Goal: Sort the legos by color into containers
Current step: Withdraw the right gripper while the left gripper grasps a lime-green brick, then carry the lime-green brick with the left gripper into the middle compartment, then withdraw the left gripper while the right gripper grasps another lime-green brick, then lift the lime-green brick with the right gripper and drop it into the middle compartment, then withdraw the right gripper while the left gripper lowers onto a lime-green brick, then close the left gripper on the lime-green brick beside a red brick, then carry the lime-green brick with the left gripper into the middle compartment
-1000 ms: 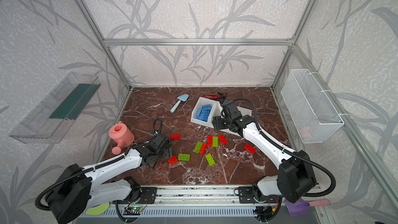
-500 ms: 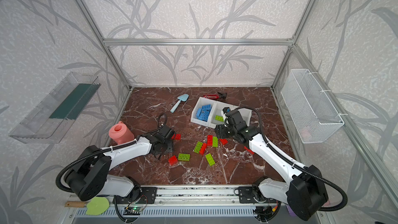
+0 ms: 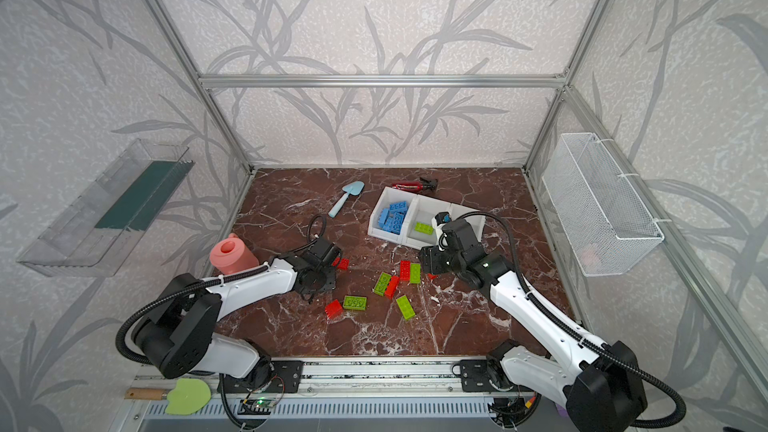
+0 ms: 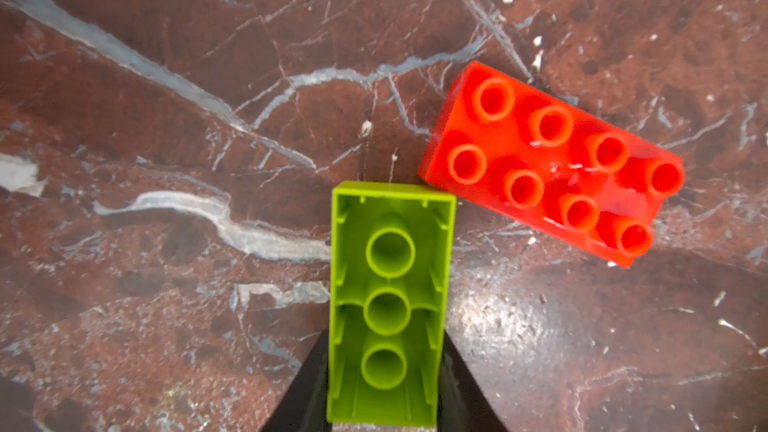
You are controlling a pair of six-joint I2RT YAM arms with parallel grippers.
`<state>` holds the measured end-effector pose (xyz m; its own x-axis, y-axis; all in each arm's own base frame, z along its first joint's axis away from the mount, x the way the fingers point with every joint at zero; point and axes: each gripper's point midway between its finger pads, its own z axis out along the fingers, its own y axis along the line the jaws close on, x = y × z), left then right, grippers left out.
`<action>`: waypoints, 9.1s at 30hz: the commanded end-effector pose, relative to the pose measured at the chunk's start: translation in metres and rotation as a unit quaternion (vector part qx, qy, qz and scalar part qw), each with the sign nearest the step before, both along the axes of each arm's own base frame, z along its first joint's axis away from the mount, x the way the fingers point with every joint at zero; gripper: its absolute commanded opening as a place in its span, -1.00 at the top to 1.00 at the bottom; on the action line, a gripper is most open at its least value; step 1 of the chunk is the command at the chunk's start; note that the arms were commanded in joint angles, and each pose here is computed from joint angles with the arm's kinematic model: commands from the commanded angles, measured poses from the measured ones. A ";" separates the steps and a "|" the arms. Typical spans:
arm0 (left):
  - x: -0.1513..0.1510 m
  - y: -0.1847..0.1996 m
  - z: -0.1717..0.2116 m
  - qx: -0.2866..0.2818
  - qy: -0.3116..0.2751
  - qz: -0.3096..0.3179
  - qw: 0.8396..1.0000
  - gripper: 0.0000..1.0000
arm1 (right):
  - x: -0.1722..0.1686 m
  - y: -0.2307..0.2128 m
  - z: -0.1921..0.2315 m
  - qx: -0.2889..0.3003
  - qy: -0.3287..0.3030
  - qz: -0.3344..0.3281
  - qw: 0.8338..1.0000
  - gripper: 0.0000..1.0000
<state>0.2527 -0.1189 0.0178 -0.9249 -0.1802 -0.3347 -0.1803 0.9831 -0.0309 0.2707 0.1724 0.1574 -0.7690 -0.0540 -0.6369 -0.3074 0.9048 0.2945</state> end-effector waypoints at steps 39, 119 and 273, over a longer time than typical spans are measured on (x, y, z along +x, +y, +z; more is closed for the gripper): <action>0.094 -0.248 0.150 -0.131 -0.101 -0.268 0.949 0.37 | -0.091 -0.007 -0.062 0.123 0.070 0.021 0.990 -0.42; -0.043 -0.035 0.166 -0.170 -0.239 -0.098 0.951 -0.84 | -0.099 0.076 -0.142 -0.192 0.135 0.169 0.957 -0.30; -0.004 -0.162 0.110 -0.033 -0.119 -0.196 0.973 -0.13 | -0.033 -0.038 -0.025 0.074 -0.039 -0.056 0.995 -0.50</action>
<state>0.2395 -0.2826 0.1122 -0.8550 0.0996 -0.5090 0.2029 0.9674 -0.1515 0.2412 0.1322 0.1339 -0.7129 0.1105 -0.6925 -0.2296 0.8963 0.3793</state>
